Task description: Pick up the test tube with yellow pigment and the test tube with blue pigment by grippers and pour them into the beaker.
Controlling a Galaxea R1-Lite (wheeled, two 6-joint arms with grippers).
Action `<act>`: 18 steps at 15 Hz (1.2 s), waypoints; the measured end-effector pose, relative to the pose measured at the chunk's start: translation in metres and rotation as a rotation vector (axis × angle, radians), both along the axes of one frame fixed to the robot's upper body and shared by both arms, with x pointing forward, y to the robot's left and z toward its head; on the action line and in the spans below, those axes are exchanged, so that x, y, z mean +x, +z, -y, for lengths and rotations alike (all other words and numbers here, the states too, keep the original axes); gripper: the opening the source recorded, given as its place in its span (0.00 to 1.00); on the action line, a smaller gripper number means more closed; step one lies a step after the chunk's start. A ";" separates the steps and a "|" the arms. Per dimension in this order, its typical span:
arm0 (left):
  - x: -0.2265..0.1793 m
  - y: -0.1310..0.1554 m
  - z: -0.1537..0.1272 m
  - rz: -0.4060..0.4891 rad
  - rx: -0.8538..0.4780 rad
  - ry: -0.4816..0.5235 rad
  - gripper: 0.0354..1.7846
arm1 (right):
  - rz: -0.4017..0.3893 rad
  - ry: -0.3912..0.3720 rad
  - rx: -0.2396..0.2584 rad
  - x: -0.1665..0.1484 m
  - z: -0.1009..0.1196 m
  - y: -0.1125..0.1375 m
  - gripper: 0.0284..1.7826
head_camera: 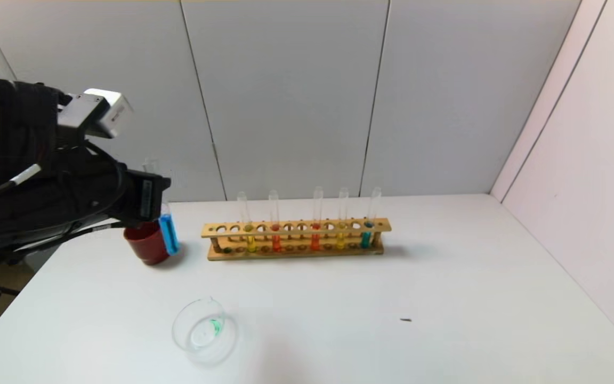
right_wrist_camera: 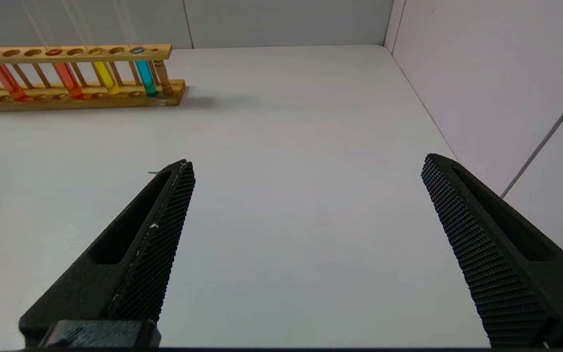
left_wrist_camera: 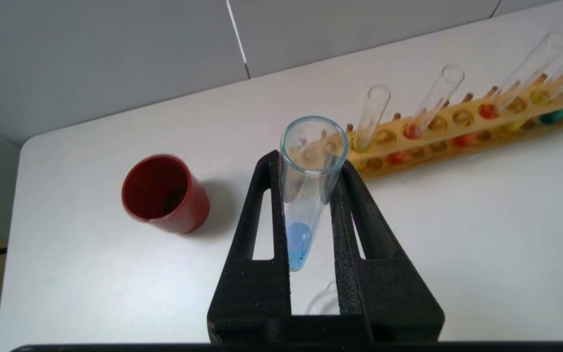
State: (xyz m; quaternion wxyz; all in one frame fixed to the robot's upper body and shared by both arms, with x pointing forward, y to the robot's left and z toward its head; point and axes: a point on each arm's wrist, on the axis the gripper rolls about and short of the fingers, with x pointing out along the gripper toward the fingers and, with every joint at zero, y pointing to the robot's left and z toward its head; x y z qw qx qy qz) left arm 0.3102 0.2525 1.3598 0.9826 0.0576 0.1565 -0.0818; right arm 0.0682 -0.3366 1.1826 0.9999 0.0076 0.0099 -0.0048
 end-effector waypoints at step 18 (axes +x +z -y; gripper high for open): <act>-0.077 -0.059 -0.041 -0.252 0.467 -0.053 0.15 | 0.000 0.000 0.000 0.000 0.000 0.000 0.95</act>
